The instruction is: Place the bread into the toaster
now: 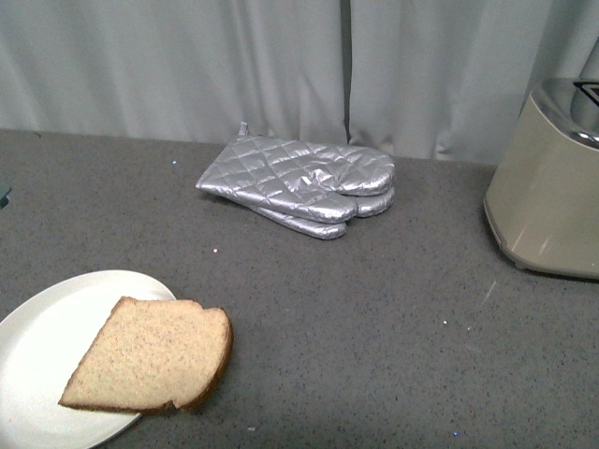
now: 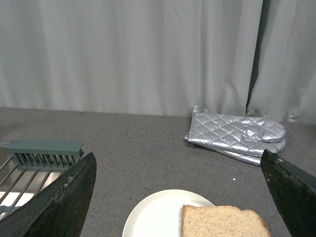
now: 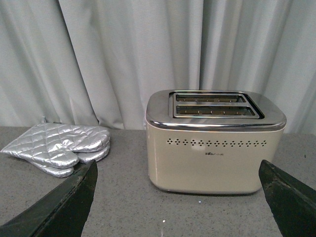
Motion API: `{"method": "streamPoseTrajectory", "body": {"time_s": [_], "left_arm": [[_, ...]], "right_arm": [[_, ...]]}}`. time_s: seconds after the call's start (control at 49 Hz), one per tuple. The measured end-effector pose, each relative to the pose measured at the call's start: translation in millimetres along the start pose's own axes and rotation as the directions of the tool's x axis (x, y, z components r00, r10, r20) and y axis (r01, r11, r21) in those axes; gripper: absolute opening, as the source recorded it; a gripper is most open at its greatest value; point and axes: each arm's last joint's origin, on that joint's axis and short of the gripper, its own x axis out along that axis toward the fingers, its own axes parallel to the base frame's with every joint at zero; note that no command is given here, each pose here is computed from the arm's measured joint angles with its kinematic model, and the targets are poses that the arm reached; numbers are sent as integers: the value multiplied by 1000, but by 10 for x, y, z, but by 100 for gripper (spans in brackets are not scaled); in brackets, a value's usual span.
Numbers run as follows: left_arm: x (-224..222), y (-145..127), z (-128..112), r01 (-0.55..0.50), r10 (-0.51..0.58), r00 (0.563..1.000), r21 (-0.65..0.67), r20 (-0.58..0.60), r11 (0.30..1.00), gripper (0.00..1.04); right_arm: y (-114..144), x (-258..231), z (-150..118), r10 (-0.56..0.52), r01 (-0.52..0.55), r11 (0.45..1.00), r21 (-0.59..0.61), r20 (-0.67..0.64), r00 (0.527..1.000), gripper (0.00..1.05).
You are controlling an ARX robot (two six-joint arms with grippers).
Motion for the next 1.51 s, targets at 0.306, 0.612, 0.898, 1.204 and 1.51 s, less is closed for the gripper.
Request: {"method": "streamPoseTrajectory", "body": {"time_s": [0.306, 0.612, 0.898, 1.204, 1.51], "left_arm": [[0, 0, 1, 0, 0, 1000, 0, 0, 1000, 98], [0, 0, 0, 0, 0, 1000, 0, 0, 1000, 98], [0, 0, 0, 0, 0, 1000, 0, 0, 1000, 98], [0, 0, 0, 0, 0, 1000, 0, 0, 1000, 98], [28, 28, -30, 75, -236, 925, -465, -298, 882, 98]], "right_arm": [[0, 0, 0, 0, 0, 1000, 0, 0, 1000, 95], [0, 0, 0, 0, 0, 1000, 0, 0, 1000, 95], [0, 0, 0, 0, 0, 1000, 0, 0, 1000, 95], [0, 0, 0, 0, 0, 1000, 0, 0, 1000, 95], [1, 0, 0, 3, -3, 1000, 0, 0, 1000, 95]]}}
